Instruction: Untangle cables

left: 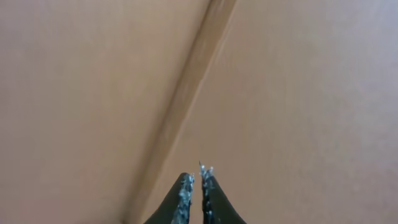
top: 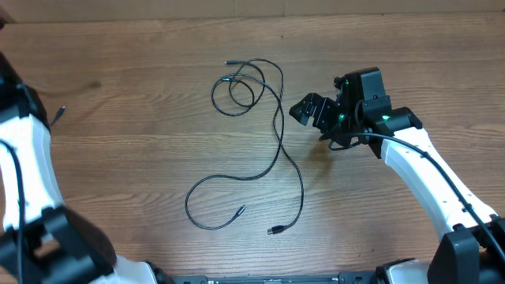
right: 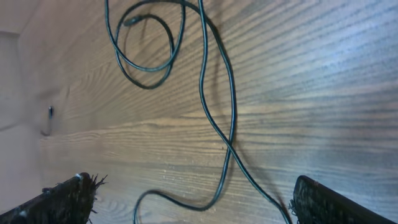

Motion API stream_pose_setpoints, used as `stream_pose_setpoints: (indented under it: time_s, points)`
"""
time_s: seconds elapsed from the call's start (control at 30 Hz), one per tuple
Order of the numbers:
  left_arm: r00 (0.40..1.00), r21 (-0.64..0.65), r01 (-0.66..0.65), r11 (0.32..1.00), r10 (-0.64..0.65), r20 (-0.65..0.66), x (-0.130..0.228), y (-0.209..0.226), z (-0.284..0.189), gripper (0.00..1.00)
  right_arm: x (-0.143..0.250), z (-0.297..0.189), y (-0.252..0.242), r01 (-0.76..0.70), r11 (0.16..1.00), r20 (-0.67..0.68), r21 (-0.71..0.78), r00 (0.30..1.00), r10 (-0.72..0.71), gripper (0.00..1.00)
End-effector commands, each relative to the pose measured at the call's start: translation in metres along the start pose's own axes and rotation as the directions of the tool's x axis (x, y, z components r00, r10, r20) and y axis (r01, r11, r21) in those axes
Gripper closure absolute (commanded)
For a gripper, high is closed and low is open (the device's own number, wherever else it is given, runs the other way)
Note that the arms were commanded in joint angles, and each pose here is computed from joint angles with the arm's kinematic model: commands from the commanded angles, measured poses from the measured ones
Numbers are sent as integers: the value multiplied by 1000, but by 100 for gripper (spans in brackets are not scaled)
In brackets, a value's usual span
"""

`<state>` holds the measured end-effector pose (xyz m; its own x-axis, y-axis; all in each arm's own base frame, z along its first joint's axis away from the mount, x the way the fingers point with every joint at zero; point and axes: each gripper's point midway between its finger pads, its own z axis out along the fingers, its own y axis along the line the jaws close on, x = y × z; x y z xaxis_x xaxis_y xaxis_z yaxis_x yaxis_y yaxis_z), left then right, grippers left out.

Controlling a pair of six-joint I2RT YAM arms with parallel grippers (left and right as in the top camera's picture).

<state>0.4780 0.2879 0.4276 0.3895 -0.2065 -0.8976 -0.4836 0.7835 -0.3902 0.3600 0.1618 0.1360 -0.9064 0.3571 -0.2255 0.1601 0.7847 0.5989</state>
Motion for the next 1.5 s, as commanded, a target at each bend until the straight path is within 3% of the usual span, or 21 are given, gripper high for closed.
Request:
stream_pose_setpoints:
  time_s: [0.0, 0.1, 0.17, 0.23, 0.3, 0.33, 0.37, 0.4, 0.43, 0.53, 0.67, 0.73, 0.93, 1.07, 1.2, 1.3, 1.4, 1.47]
  points:
    - [984, 77, 173, 982, -168, -58, 15, -20, 42, 95, -2, 1, 2, 7, 1000, 7, 1, 1000, -7, 0]
    - [955, 17, 203, 979, -195, -224, 89, -6, 61, 96, -2, 1, 2, 7, 1000, 7, 1, 1000, -7, 0]
    - [892, -87, 163, 983, -184, -412, 178, 19, 57, 96, -2, 1, 2, 7, 1000, 7, 1, 1000, -7, 0]
    - [848, -132, 112, 985, -164, -505, 216, 31, 46, 96, -2, 1, 2, 7, 1000, 7, 1, 1000, -7, 0]
    - [794, -244, 16, 970, -160, -586, 242, 55, 25, 77, -2, 1, 2, 7, 1000, 7, 1, 1000, -7, 0]
    - [784, -283, -23, 959, -158, -601, 246, 65, 19, 57, -2, 1, 2, 7, 1000, 7, 1, 1000, -7, 0]
    - [772, -323, -75, 943, -151, -618, 250, 76, 11, 21, -2, 1, 2, 7, 1000, 7, 1, 1000, -7, 0]
    - [763, -354, -115, 928, -146, -630, 253, 85, 4, 3, -2, 1, 2, 7, 1000, 7, 1, 1000, -7, 0]
    - [740, -430, -196, 881, -155, -655, 258, 107, -13, 0, -2, 1, 2, 7, 1000, 7, 1, 1000, -7, 0]
    - [725, -596, -274, 755, -245, -644, 259, 145, -47, 0, -2, 1, 2, 7, 1000, 7, 1, 1000, -7, 0]
    - [647, -605, -367, 706, -273, -712, 266, 163, -77, 0, -2, 1, 2, 7, 1000, 7, 1, 1000, -7, 0]
    - [605, -564, -431, 704, -238, -760, 269, 168, -85, 0, -2, 1, 2, 7, 1000, 7, 1, 1000, -7, 0]
    - [559, -567, -479, 670, -265, -785, 296, 196, -97, 4, -2, 1, 2, 6, 1000, 7, 2, 1000, -6, 0]
    - [537, -566, -493, 660, -281, -796, 325, 212, -100, 0, -2, 1, 2, 7, 1000, 7, 1, 1000, -7, 0]
    - [458, -470, -517, 716, -233, -858, 355, 215, -100, 0, -2, 1, 2, 7, 1000, 7, 1, 1000, -7, 0]
    - [434, -446, -518, 730, -225, -872, 370, 218, -102, 0, -2, 1, 2, 7, 1000, 7, 1, 1000, -7, 0]
    - [426, -445, -522, 727, -229, -875, 380, 223, -104, 8, -2, 1, 2, 7, 1000, 7, 1, 1000, -7, 0]
    - [415, -442, -522, 729, -235, -879, 388, 225, -107, 20, -2, 1, 2, 7, 1000, 7, 1, 1000, -7, 0]
